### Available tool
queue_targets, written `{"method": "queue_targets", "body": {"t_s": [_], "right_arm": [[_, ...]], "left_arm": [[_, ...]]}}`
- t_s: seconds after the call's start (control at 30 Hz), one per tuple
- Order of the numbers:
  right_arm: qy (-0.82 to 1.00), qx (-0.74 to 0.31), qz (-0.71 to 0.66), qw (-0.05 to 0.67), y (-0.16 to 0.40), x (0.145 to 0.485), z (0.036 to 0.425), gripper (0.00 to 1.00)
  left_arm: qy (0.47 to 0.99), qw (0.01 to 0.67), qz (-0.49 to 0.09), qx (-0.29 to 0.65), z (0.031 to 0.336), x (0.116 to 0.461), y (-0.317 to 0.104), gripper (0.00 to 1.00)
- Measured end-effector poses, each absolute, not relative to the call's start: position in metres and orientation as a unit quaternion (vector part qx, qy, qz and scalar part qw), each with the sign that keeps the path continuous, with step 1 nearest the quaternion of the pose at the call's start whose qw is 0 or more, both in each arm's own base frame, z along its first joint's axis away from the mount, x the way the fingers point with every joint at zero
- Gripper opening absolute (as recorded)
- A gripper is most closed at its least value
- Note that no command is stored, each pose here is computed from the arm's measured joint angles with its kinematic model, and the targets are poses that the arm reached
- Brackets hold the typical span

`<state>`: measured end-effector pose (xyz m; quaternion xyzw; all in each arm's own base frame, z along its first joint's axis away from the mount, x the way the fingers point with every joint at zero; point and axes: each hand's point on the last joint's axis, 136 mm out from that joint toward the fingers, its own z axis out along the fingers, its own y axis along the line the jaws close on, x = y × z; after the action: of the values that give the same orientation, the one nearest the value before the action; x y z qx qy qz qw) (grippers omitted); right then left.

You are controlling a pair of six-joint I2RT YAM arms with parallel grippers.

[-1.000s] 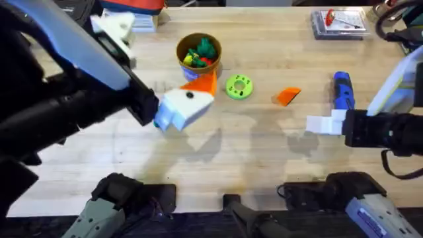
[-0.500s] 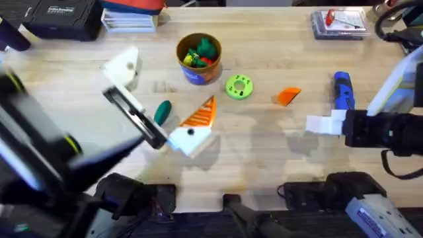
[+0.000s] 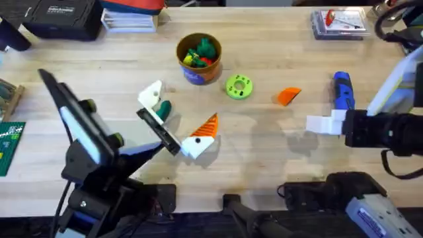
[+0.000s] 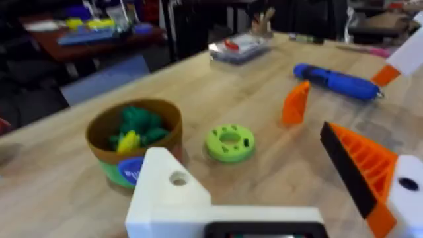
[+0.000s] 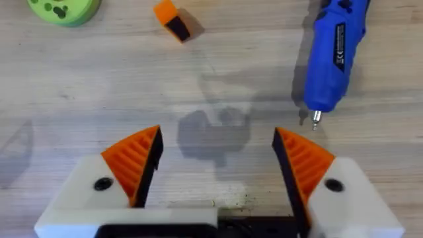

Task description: Pick up the gripper from the table and insert it into the empty holder that is missing its gripper. Then pick up a screw, insert it into the mounting hole, and use the screwdriver to tighten it. Finally, clean up the table by picking up the vegetable and placing it into the bucket.

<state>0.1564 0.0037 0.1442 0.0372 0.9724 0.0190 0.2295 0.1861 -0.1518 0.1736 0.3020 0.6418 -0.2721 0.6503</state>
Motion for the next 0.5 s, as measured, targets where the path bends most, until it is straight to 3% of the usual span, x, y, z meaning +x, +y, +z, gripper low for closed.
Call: {"method": "queue_targets", "body": {"t_s": [0.07,0.5], "right_arm": [[0.972,0.036,0.019,0.230,0.004,0.156,0.144,0.993],[0.972,0.036,0.019,0.230,0.004,0.156,0.144,0.994]], "left_arm": [[0.657,0.631,-0.281,0.303,0.163,0.184,-0.153,0.986],[0.637,0.606,-0.332,0.341,0.163,0.165,-0.168,0.986]]}}
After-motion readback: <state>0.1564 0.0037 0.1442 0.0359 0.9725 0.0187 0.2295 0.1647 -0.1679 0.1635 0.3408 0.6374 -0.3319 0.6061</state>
